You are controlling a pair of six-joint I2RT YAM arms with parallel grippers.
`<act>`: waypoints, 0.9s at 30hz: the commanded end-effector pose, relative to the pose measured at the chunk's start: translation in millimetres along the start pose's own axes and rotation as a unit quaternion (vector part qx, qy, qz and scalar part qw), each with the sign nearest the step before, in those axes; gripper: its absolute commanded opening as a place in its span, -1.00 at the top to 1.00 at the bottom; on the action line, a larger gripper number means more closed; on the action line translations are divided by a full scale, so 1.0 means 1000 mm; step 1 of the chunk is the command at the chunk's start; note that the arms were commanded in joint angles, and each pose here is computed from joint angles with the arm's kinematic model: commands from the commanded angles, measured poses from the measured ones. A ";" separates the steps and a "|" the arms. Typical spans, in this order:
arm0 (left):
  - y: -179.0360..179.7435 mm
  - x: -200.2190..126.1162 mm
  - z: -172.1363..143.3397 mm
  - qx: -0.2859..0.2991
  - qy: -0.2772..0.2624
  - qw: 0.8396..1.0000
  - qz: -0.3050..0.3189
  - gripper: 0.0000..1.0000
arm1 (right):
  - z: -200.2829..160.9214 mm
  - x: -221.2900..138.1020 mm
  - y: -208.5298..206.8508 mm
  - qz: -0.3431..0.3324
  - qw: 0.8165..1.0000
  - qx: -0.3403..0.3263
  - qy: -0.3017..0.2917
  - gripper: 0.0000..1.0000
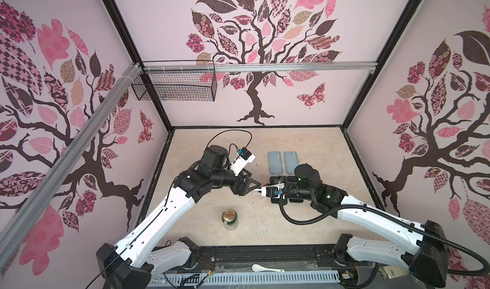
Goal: Take the phone out of the phone case
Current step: Remove the phone case from the phone.
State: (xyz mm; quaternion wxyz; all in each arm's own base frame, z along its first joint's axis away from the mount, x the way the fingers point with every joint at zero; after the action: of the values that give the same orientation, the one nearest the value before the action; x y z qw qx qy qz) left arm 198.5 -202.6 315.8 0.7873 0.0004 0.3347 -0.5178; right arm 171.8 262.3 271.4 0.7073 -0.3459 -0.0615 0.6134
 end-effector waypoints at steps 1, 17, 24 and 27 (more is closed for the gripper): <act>-0.001 -0.003 0.014 0.012 -0.013 1.000 0.014 -0.36 | 0.023 -0.002 -0.013 -0.008 0.999 -0.023 -0.036 1.00; -0.011 0.009 0.004 0.027 0.019 0.999 -0.017 -0.02 | 0.023 -0.001 -0.013 -0.009 0.999 -0.021 -0.034 1.00; -0.016 0.018 -0.001 0.038 0.050 0.998 -0.023 0.03 | 0.024 -0.003 -0.013 -0.011 0.999 -0.019 -0.036 1.00; -0.017 0.022 -0.002 0.041 0.054 0.997 -0.022 0.03 | 0.025 -0.003 -0.013 -0.011 0.999 -0.018 -0.038 1.00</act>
State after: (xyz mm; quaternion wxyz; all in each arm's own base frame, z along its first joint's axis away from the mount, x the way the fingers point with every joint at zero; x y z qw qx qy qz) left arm 190.1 -225.3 303.5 0.7574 0.0433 0.3602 -0.5428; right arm 168.0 262.8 263.8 0.6971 -0.3469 -0.0423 0.6260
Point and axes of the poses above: each gripper's point midway between its finger pads, its own x axis out along the fingers, its own y axis along the line the jaws close on, z = x × y, the point moved 7 cm from there along -x, back along the fingers, and after that the axes turned 3 degrees about -x, right-handed, at the moved point
